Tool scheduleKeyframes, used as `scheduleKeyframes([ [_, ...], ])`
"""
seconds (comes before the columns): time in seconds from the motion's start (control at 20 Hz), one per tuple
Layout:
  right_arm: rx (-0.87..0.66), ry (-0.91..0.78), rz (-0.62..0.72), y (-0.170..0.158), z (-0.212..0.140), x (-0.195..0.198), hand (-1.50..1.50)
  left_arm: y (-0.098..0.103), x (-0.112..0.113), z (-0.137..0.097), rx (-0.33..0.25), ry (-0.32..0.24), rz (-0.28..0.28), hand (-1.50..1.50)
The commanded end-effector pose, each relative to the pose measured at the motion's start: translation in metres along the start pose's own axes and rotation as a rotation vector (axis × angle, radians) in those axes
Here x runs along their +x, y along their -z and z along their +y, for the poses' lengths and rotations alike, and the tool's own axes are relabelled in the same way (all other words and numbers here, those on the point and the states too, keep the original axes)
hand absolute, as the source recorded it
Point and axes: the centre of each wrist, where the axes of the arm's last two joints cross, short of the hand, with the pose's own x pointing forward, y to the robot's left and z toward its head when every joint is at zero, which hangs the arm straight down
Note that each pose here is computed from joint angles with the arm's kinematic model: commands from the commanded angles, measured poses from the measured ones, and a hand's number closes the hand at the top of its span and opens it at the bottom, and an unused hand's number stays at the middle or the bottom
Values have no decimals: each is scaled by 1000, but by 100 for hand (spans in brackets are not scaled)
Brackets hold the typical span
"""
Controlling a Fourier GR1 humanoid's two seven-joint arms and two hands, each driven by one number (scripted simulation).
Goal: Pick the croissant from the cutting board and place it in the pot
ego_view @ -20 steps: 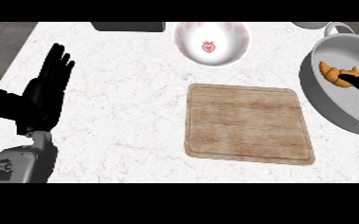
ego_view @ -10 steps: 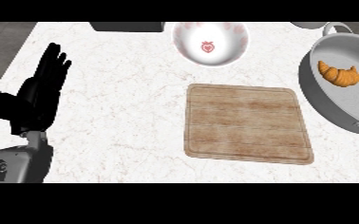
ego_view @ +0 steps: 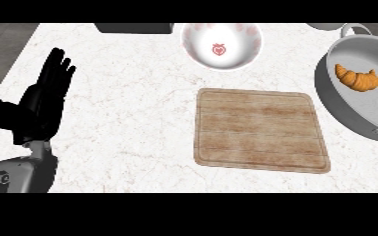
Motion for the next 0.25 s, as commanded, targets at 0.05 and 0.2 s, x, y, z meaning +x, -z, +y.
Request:
scheduleKeyframes([
  [0.05,7,-4,3,-16,-13,-9,-150,1,9,12,8,5,5,0],
  [0.2,18,3,-6,-15,-18,-5,-150,9,14,7,2,-2,2,0],
])
